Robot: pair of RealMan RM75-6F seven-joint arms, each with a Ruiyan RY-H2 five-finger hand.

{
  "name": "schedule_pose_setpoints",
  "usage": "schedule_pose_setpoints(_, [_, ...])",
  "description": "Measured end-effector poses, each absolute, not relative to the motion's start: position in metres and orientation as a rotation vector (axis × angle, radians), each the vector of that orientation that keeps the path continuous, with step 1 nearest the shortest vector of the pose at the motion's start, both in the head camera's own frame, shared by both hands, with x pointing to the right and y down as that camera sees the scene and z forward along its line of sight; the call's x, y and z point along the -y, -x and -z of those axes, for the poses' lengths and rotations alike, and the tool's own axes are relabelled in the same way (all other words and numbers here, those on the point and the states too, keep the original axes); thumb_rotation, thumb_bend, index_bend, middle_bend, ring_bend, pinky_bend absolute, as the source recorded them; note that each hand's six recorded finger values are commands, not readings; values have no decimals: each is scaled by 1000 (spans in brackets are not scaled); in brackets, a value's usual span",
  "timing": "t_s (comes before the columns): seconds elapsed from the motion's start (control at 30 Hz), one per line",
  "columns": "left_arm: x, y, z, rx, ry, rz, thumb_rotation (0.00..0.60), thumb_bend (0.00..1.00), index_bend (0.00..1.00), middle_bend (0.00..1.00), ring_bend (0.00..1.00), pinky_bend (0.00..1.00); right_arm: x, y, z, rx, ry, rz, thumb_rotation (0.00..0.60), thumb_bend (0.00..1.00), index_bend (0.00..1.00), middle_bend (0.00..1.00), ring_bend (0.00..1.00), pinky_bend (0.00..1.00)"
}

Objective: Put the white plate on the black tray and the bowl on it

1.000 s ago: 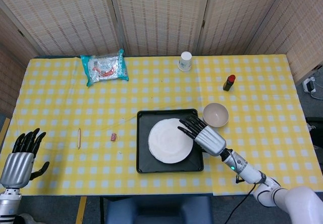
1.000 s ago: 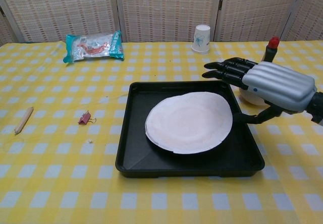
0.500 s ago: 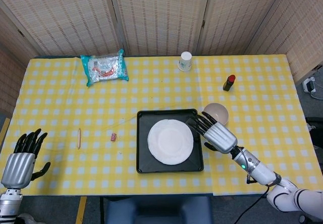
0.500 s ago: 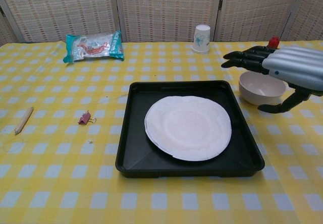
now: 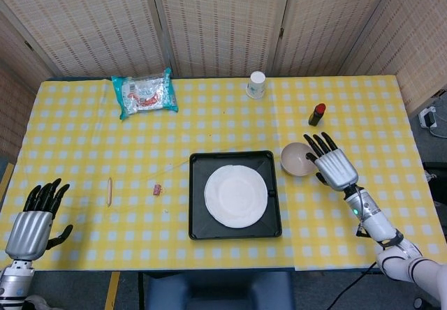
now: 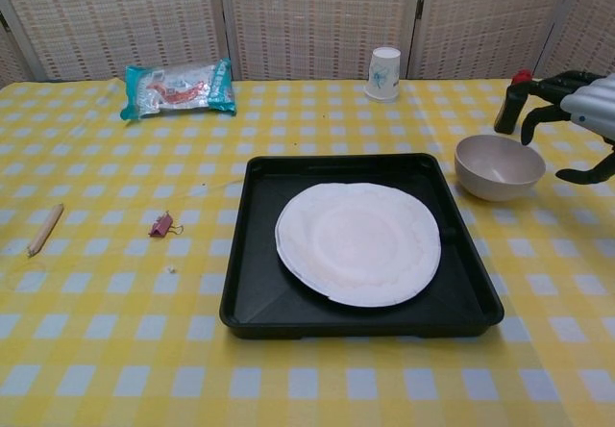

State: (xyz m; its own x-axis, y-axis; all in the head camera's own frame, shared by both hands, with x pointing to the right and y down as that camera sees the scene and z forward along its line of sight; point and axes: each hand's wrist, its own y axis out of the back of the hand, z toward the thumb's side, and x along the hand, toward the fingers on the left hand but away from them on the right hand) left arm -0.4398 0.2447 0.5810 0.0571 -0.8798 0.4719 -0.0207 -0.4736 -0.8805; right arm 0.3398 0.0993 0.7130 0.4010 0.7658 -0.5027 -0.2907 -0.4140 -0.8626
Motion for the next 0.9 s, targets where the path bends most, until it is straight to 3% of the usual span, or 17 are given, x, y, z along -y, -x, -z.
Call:
schedule_pose_setpoints(0.3, [-244, 441, -583, -919, 1618, 1509, 600, 318, 0, 0, 48, 38, -111, -346, -731, 427, 1631, -1275, 600, 338, 409, 0, 0, 0])
schedule_pose_setpoints(0.9, [-243, 442, -582, -924, 1617, 1508, 600, 318, 0, 0, 48, 38, -108, -313, -754, 477, 1687, -1200, 600, 338, 670, 0, 0, 0])
